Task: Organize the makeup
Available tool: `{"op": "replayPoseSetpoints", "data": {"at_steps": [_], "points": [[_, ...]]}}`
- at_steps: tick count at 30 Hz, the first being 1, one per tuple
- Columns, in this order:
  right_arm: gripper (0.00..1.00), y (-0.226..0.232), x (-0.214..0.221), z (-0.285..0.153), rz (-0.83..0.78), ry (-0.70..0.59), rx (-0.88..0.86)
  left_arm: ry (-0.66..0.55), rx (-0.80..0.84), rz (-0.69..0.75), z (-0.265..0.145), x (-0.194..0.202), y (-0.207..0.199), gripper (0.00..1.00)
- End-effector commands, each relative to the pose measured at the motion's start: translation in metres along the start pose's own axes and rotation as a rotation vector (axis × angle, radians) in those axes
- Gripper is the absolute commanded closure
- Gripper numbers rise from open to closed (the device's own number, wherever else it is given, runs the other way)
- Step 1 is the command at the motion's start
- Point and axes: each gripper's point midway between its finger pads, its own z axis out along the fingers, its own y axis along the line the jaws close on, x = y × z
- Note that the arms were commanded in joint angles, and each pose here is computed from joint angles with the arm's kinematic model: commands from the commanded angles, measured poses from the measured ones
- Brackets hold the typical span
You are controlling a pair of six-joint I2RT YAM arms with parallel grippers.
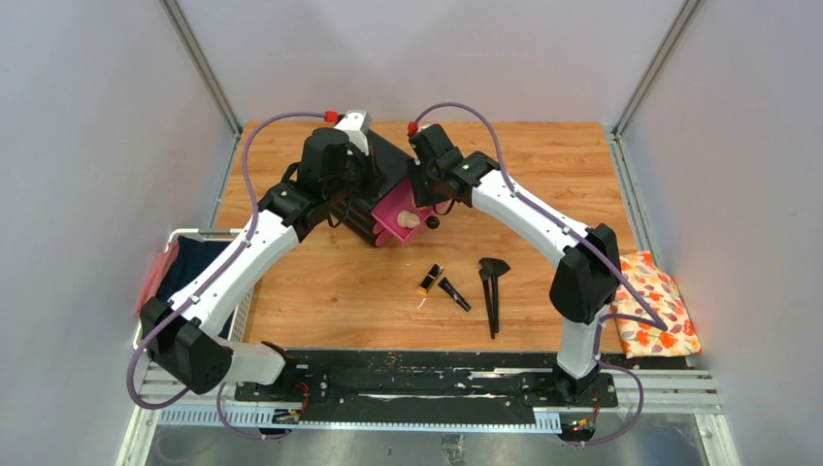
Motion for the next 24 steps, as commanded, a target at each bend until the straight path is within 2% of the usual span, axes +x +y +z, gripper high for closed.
{"op": "replayPoseSetpoints", "data": {"at_steps": [1,3,6,15,24], "points": [[0.53,-0.003,-0.009,-0.008,0.000,-0.020,-0.007,-0.006,-0.019,0.011,-0.004,0.001,0.006,1.00],[0.39,-0.004,-0.012,-0.012,0.005,-0.042,-0.004,-0.005,-0.019,0.010,-0.004,0.001,0.007,1.00],[0.31,-0.004,-0.016,-0.017,0.011,-0.067,-0.011,-0.004,-0.021,0.006,-0.003,0.002,0.008,1.00],[0.31,0.000,-0.034,-0.042,0.018,-0.146,-0.046,0.003,-0.024,0.002,0.001,0.005,0.009,1.00],[0.31,0.009,-0.030,-0.033,0.032,-0.130,-0.095,0.001,-0.016,0.001,0.002,0.004,0.008,1.00]]}}
